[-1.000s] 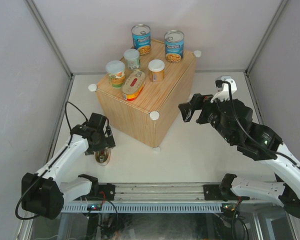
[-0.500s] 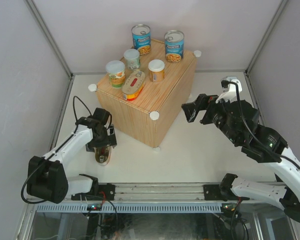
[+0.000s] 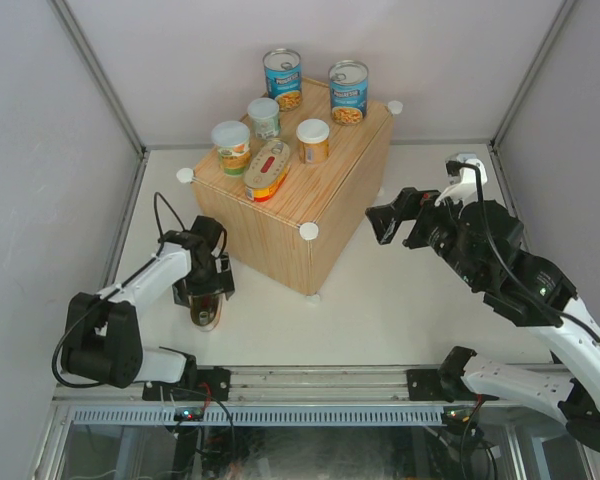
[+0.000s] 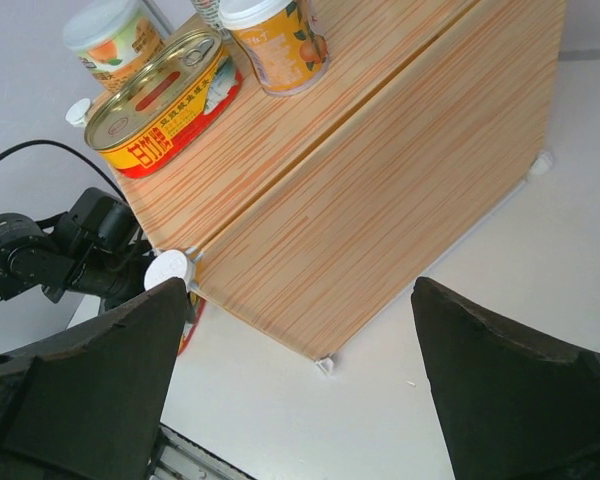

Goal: Place and organize the canned foods onto the counter

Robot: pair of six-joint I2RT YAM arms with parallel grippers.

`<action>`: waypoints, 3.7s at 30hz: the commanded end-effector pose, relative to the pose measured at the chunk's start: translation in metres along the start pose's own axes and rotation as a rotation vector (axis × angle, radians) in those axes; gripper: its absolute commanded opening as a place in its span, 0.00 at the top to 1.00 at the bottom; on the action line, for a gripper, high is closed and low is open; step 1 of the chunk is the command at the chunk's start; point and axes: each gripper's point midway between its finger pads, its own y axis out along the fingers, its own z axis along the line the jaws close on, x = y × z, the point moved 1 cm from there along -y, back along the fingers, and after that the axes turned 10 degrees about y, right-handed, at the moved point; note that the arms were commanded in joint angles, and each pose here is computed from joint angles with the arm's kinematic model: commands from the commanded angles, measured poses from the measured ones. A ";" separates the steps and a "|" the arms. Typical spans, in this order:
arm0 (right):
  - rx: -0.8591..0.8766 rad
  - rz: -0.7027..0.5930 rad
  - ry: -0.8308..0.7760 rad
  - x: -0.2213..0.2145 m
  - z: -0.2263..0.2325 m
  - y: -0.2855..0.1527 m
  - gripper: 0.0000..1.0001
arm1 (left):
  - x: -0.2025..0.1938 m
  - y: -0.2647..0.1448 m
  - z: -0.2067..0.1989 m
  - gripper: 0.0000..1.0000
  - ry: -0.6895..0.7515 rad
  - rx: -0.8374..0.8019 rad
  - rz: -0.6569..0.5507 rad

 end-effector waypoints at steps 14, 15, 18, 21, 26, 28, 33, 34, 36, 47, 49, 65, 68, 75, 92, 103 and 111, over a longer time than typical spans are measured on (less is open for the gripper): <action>0.051 0.004 0.046 -0.001 0.009 0.010 0.07 | -0.005 0.023 -0.011 0.02 -0.042 -0.048 -0.005; 0.051 0.007 0.047 -0.003 0.009 0.011 0.07 | -0.006 0.023 -0.011 0.04 -0.045 -0.052 -0.004; 0.050 0.009 0.054 -0.004 0.008 0.010 0.06 | -0.006 0.023 -0.014 0.13 -0.050 -0.071 -0.007; 0.052 0.008 0.058 -0.004 0.008 0.008 0.07 | -0.008 0.023 -0.020 0.25 -0.059 -0.105 -0.008; 0.055 0.007 0.064 -0.004 0.007 0.005 0.06 | -0.015 0.024 -0.025 0.43 -0.070 -0.135 0.005; 0.055 0.010 0.064 -0.004 0.007 0.005 0.05 | -0.016 0.023 -0.028 0.55 -0.077 -0.148 -0.001; 0.054 0.023 0.061 -0.008 0.008 0.006 0.05 | -0.014 0.010 -0.038 0.83 -0.088 -0.203 -0.041; 0.052 0.027 0.059 -0.009 0.008 0.007 0.05 | -0.014 0.007 -0.041 0.90 -0.092 -0.214 -0.052; 0.053 0.033 0.057 -0.011 0.009 0.008 0.05 | -0.016 0.001 -0.044 1.00 -0.101 -0.230 -0.072; 0.051 0.061 0.039 -0.018 0.010 0.016 0.05 | -0.032 -0.027 -0.042 1.00 -0.165 -0.295 -0.188; 0.053 0.063 0.039 -0.018 0.011 0.016 0.05 | -0.035 -0.034 -0.041 1.00 -0.170 -0.314 -0.207; 0.085 0.082 0.066 -0.019 0.015 0.007 0.00 | -0.046 -0.161 -0.059 1.00 0.099 -0.509 -0.504; 0.133 0.102 0.086 -0.023 0.026 0.001 0.00 | -0.047 -0.192 -0.069 1.00 0.176 -0.556 -0.559; 0.226 0.137 0.141 -0.030 0.053 -0.010 0.01 | -0.054 -0.250 -0.095 1.00 0.383 -0.581 -0.626; 0.354 0.258 0.270 -0.051 0.097 -0.035 0.07 | -0.045 -0.350 -0.134 1.00 0.527 -0.650 -0.767; 0.402 0.280 0.292 -0.050 0.119 -0.037 0.08 | -0.036 -0.371 -0.151 1.00 0.612 -0.621 -0.815; 0.417 0.280 0.299 -0.049 0.129 -0.032 0.08 | -0.035 -0.376 -0.158 1.00 0.637 -0.620 -0.822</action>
